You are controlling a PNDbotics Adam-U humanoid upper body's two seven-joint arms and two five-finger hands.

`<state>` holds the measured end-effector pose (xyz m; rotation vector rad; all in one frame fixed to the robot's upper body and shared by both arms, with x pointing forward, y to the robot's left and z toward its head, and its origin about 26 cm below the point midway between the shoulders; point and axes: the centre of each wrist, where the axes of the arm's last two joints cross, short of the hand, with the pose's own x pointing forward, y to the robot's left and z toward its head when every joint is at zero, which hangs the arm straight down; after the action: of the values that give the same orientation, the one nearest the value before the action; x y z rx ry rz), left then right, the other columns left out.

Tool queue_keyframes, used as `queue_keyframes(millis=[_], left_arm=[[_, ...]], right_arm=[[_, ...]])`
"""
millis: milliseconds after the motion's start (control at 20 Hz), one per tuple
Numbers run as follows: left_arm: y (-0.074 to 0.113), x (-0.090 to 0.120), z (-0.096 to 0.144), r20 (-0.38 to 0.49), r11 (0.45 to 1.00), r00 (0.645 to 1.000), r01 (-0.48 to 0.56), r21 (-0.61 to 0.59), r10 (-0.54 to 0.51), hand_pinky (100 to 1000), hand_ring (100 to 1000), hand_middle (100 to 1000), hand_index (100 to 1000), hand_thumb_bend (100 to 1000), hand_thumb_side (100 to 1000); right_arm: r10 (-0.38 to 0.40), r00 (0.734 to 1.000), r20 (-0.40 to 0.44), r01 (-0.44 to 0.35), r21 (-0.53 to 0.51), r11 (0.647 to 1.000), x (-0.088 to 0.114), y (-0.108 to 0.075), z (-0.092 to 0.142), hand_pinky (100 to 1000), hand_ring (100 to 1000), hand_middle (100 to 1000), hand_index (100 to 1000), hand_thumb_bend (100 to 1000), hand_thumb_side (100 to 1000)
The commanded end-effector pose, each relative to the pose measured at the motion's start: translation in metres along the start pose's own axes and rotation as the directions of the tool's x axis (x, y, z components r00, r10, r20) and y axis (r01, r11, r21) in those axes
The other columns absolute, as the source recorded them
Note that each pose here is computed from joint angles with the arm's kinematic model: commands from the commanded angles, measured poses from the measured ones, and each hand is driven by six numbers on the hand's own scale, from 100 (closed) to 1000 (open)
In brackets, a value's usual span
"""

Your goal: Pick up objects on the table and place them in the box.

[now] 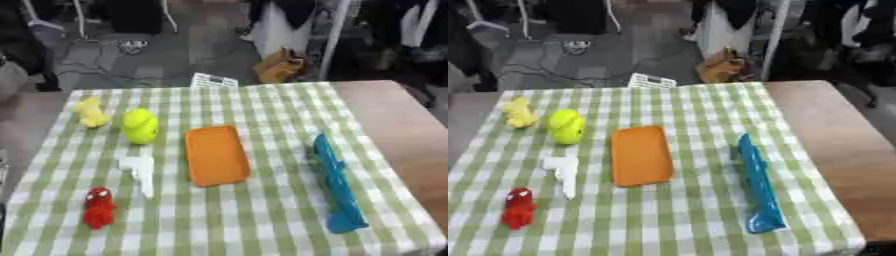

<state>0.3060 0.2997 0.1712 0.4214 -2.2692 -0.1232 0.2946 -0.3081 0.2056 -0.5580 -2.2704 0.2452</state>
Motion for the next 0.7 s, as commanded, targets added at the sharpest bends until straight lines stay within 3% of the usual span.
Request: queue_keyframes(millis=[50, 700], left_arm=[[0.005, 0.0057, -0.0053, 0.027, 1.0, 0.999, 0.018, -0.001, -0.018, 541, 683, 728, 839, 209, 832], [0.0048, 0.0056, -0.0054, 0.028, 1.0, 0.999, 0.018, -0.003, -0.018, 541, 683, 728, 839, 209, 832]], right_arm=[[0.031, 0.999, 0.044, -0.031, -0.004, 1.0, 0.0094, -0.0082, -0.0063, 523, 651, 773, 857, 100, 753], [0.035, 0.998, 0.042, -0.035, -0.002, 0.999, 0.0094, -0.0083, -0.0064, 522, 650, 773, 857, 100, 752]])
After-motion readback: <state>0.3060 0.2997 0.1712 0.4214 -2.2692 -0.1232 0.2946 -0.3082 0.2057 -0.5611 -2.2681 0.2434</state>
